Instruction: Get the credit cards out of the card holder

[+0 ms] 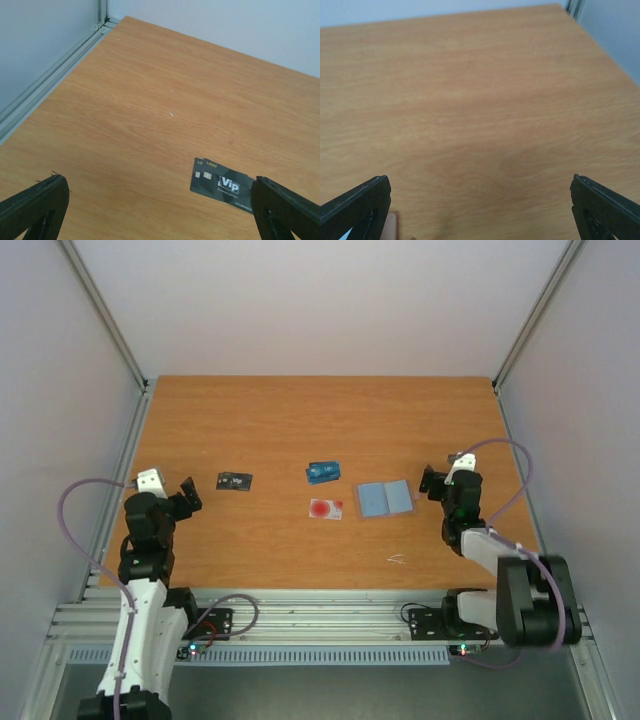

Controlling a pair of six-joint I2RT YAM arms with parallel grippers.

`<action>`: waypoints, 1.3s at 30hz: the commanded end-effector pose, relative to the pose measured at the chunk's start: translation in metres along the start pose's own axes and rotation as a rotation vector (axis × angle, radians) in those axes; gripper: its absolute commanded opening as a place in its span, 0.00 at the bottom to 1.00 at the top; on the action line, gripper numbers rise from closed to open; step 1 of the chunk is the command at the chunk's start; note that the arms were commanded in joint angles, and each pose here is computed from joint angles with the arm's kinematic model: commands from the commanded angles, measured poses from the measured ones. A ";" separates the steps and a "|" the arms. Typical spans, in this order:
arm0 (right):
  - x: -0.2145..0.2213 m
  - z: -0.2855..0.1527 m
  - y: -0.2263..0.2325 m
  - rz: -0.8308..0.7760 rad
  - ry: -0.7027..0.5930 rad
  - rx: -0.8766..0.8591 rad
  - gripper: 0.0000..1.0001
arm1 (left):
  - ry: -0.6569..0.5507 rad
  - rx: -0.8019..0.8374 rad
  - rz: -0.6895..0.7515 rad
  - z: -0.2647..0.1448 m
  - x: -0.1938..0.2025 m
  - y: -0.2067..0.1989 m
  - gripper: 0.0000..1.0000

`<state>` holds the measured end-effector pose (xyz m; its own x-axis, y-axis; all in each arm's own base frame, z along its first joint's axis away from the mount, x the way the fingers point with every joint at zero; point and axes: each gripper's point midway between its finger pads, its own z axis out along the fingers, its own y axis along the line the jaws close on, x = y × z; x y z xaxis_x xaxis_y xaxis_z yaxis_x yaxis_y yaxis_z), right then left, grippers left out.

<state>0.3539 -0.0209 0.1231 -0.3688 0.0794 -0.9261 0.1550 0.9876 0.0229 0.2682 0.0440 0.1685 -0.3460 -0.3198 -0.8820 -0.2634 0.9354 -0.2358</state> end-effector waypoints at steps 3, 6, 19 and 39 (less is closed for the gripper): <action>-0.015 0.025 0.003 0.007 -0.124 -0.047 0.98 | -0.206 -0.238 0.017 0.022 -0.013 0.047 0.99; -0.007 0.033 0.003 0.026 -0.131 -0.103 0.99 | -0.236 -0.400 -0.049 0.024 -0.005 0.077 0.99; 0.008 0.057 0.020 -0.010 -0.043 -0.212 0.98 | -0.236 -0.160 0.061 0.095 -0.025 0.031 0.99; 0.008 0.057 0.020 -0.012 -0.046 -0.211 0.98 | -0.215 0.293 0.203 0.115 0.005 -0.052 0.99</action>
<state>0.4013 -0.0065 0.0835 -0.3663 0.0853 -0.9266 -0.0386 0.9935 0.1067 0.3840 0.0295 0.1062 -0.3108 -0.1724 -0.9347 -0.0472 0.9850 -0.1659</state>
